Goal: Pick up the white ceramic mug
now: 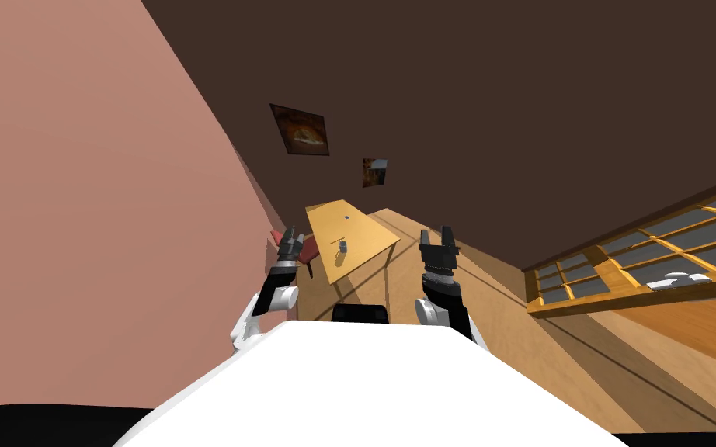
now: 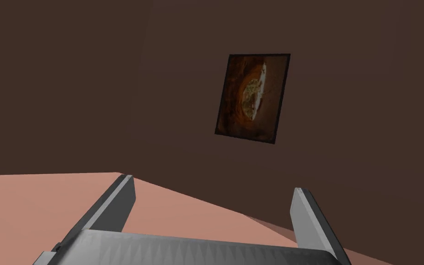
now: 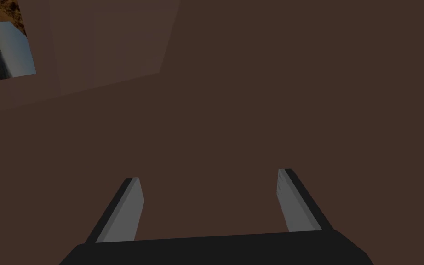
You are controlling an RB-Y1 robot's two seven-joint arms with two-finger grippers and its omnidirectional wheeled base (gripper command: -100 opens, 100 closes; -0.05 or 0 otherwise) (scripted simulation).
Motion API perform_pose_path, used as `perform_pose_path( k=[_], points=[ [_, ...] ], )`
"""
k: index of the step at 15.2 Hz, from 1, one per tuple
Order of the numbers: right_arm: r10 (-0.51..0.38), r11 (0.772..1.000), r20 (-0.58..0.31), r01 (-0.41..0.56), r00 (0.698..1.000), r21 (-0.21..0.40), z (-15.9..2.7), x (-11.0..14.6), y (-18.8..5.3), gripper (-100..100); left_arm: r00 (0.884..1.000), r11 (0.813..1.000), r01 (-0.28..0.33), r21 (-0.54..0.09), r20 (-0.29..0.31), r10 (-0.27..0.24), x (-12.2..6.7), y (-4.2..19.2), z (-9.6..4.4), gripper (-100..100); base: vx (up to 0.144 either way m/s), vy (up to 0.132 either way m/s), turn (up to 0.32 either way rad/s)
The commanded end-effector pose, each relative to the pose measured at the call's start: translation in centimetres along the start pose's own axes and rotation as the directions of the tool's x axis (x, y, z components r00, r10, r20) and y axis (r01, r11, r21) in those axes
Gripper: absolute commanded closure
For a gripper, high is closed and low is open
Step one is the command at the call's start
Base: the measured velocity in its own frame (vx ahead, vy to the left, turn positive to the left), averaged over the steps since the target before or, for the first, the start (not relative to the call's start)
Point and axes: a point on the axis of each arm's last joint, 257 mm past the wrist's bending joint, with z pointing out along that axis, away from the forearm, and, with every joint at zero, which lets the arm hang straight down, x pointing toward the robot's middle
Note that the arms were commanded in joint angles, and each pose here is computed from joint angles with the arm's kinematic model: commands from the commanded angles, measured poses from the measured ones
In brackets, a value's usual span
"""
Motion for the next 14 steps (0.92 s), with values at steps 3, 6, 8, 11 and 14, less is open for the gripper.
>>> perform_pose_path(
  k=[3, 6, 8, 11, 14],
  points=[
    [0.0, 1.0, 0.0, 0.0, 1.0, 0.0, 0.0, 0.0, 0.0, 0, 1.0, 0.996, -0.023, -0.091, -0.003, 0.023, -0.8, 2.9, 0.3, -100, 0.01, -0.044, -0.048],
    [0.0, 1.0, 0.0, 0.0, 1.0, 0.0, 0.0, 0.0, 0.0, 0, 0.999, 0.987, -0.04, -0.154, -0.004, 0.04, -1.5, 5.1, 0.4, -100, 0.021, -0.063, -0.061],
    [0.0, 1.0, 0.0, 0.0, 1.0, 0.0, 0.0, 0.0, 0.0, 0, 0.998, 0.974, -0.057, -0.22, -0.006, 0.057, -2.3, 7.3, 0.4, -100, 0.021, -0.057, -0.07],
    [0.0, 1.0, 0.0, 0.0, 1.0, 0.0, 0.0, 0.0, 0.0, 0, 0.997, 0.957, -0.074, -0.282, -0.006, 0.075, -3.2, 9.5, 0.3, -100, 0.024, -0.052, -0.06],
    [0.0, 1.0, 0.0, 0.0, 1.0, 0.0, 0.0, 0.0, 0.0, 0, 0.996, 0.932, -0.089, -0.351, -0.007, 0.092, -4.3, 11.8, 0.1, -100, 0.029, -0.049, -0.071]
  ],
)
